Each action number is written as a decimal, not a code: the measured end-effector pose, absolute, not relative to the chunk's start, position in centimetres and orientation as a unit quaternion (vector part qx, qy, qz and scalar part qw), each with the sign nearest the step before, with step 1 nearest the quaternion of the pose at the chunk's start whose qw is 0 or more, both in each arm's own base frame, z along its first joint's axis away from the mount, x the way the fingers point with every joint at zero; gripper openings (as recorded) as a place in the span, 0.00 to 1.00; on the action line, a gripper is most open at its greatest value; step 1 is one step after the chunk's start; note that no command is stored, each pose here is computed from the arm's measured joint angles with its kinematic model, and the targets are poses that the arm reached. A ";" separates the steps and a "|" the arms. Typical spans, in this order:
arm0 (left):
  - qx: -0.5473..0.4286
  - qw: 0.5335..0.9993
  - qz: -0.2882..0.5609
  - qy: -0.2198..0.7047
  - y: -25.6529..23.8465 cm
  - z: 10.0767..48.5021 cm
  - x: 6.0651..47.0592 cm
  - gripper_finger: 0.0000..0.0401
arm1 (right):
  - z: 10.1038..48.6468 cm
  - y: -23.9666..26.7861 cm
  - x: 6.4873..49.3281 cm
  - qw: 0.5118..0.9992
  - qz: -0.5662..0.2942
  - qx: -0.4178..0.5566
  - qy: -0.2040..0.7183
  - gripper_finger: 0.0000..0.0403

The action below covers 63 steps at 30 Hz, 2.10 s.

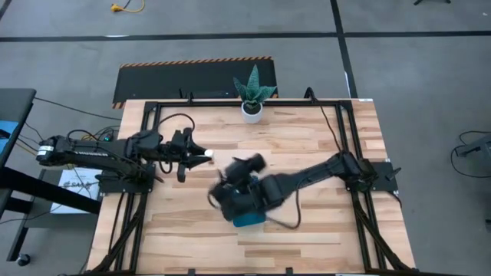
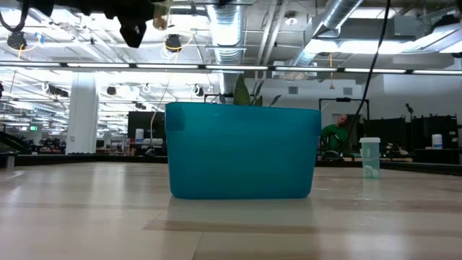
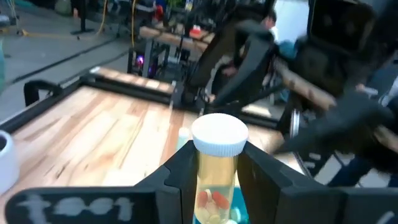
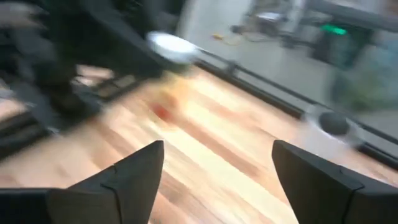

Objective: Pick and place pill bottles into a basket
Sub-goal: Put the yellow pill bottle into the blue bin

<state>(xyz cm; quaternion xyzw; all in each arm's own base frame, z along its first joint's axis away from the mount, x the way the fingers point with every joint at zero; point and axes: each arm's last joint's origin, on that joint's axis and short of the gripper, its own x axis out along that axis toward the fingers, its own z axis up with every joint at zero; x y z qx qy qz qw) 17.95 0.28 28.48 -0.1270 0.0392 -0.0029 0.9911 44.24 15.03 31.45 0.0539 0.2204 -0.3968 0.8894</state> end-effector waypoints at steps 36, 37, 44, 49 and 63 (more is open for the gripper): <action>-0.114 0.984 -0.081 0.106 -11.9 18.7 31.4 0.21 | 36.3 15.3 35.9 0.859 -0.446 0.045 0.247 0.75; -0.114 0.984 -0.081 0.110 -12.1 18.3 31.6 0.21 | 36.3 15.3 35.9 0.859 -0.445 0.042 0.249 0.75; -0.108 0.986 -0.054 0.117 -13.0 16.5 32.1 0.21 | 36.3 15.3 35.9 0.860 -0.444 0.042 0.249 0.75; -0.103 0.985 -0.036 0.132 -13.8 15.0 32.0 0.21 | 36.3 15.3 35.9 0.860 -0.444 0.042 0.249 0.75; -0.099 0.986 0.011 0.136 -14.6 13.4 32.2 0.21 | 36.4 15.3 35.9 0.860 -0.449 0.034 0.240 0.75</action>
